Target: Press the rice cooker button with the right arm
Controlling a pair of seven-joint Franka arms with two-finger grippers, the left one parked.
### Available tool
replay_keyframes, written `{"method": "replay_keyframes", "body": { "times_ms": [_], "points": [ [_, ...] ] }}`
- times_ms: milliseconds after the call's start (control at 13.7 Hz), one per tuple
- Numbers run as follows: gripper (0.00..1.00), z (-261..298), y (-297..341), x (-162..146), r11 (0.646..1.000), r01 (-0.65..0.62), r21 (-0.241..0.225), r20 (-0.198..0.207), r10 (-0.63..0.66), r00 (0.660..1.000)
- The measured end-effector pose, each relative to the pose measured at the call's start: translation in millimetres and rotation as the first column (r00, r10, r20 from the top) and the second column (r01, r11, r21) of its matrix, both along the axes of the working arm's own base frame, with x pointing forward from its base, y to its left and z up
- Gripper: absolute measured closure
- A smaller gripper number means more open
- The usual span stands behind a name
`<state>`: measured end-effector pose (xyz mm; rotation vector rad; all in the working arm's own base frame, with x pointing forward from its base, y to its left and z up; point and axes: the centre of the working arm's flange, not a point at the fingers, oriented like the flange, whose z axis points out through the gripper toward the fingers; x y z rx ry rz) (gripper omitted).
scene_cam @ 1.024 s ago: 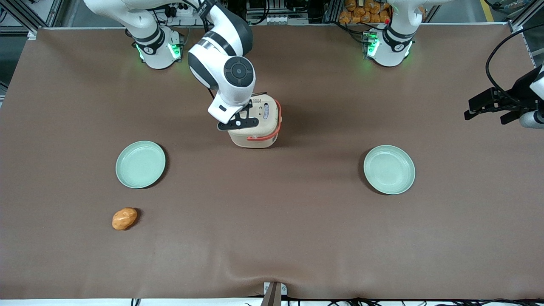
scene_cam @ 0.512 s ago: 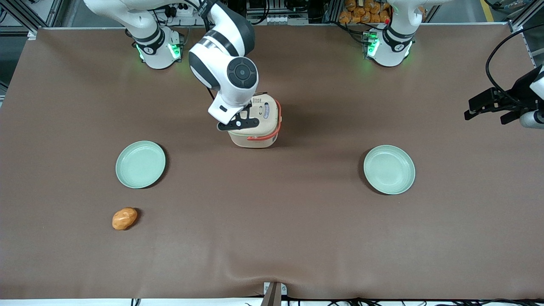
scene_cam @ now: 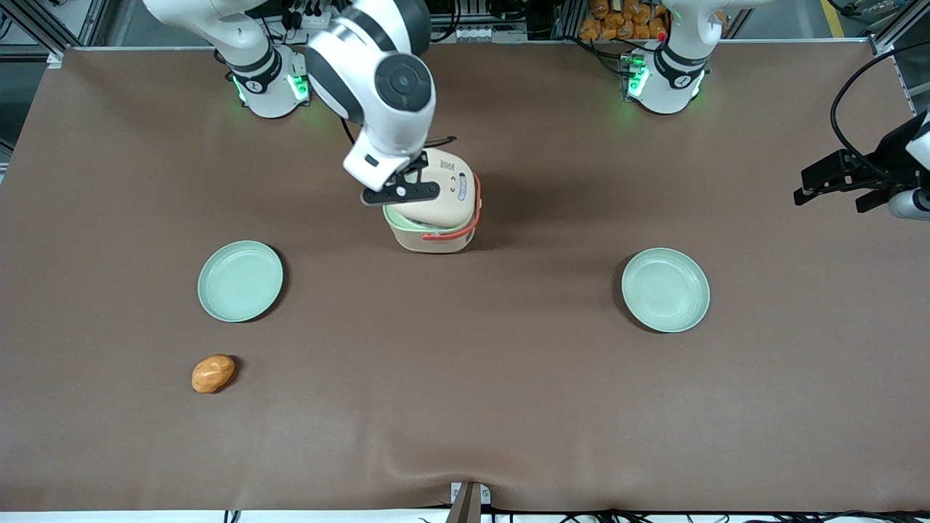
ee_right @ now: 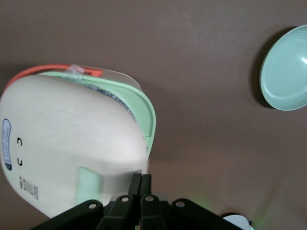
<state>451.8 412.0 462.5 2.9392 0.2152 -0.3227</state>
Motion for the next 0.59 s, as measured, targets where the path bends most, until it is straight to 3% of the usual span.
{"method": "replay_keyframes", "body": {
  "times_ms": [293, 585],
  "points": [
    [0.54, 49.1, -37.3, 38.8, 0.997, 0.05, 0.059, 0.046, -0.053, 0.998],
    [0.1, 64.1, -119.4, 95.8, 0.993, 0.05, 0.106, 0.055, -0.056, 0.997]
  ]
}}
